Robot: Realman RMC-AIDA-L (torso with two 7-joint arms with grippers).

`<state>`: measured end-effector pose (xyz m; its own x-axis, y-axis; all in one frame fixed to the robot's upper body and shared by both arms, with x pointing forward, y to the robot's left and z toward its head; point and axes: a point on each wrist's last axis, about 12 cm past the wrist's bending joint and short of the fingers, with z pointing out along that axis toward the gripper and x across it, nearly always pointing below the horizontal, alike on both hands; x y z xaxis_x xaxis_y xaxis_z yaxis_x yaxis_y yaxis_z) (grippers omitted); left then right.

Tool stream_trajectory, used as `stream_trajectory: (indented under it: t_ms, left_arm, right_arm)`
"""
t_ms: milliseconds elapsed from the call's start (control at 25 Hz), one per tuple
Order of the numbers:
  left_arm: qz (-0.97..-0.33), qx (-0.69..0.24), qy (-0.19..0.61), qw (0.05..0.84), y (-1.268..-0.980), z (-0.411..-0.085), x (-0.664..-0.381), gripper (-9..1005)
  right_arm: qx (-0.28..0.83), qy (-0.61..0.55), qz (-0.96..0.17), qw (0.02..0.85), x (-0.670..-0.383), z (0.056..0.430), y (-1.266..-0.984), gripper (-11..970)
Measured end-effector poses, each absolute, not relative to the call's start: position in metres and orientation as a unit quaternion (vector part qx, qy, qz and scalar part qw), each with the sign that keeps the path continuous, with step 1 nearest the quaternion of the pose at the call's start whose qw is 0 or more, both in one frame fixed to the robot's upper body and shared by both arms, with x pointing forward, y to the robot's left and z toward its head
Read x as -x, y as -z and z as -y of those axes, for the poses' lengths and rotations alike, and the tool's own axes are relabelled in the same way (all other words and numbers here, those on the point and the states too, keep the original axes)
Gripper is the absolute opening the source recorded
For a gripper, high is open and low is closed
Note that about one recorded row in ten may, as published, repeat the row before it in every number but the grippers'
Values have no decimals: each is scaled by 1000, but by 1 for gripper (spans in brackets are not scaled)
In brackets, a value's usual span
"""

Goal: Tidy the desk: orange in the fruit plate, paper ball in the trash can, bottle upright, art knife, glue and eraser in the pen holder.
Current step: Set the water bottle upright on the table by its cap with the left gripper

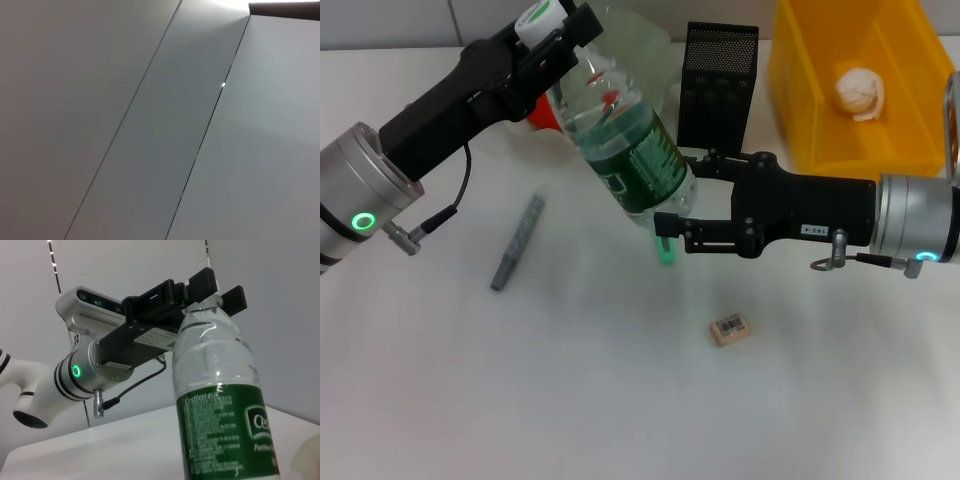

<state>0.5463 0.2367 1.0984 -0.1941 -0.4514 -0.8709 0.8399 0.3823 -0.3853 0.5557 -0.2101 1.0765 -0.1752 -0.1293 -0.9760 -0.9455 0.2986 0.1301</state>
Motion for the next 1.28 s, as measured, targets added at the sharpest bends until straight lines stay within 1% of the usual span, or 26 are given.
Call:
stream_trajectory:
  t_ms: [480, 640, 880, 1120, 1280]
  left_arm:
    - [-571, -173, 503, 625, -1100, -244, -552, 436]
    - [-580, -173, 482, 634, -1099, -250, -555, 436]
    - [-591, -183, 429, 658, -1097, -262, -557, 435]
    - [-610, -187, 356, 682, -1088, -277, -557, 436]
    - [-616, -189, 338, 686, -1086, -281, -557, 436]
  right_arm:
    - [418, -405, -659, 477, -555, 212, -1069, 765]
    - [415, -404, -662, 476, -554, 213, -1067, 766]
    - [407, -395, -673, 475, -553, 217, -1063, 766]
    - [402, -387, -680, 475, -551, 221, -1059, 766]
    - [402, -387, -680, 475, -550, 221, -1059, 766]
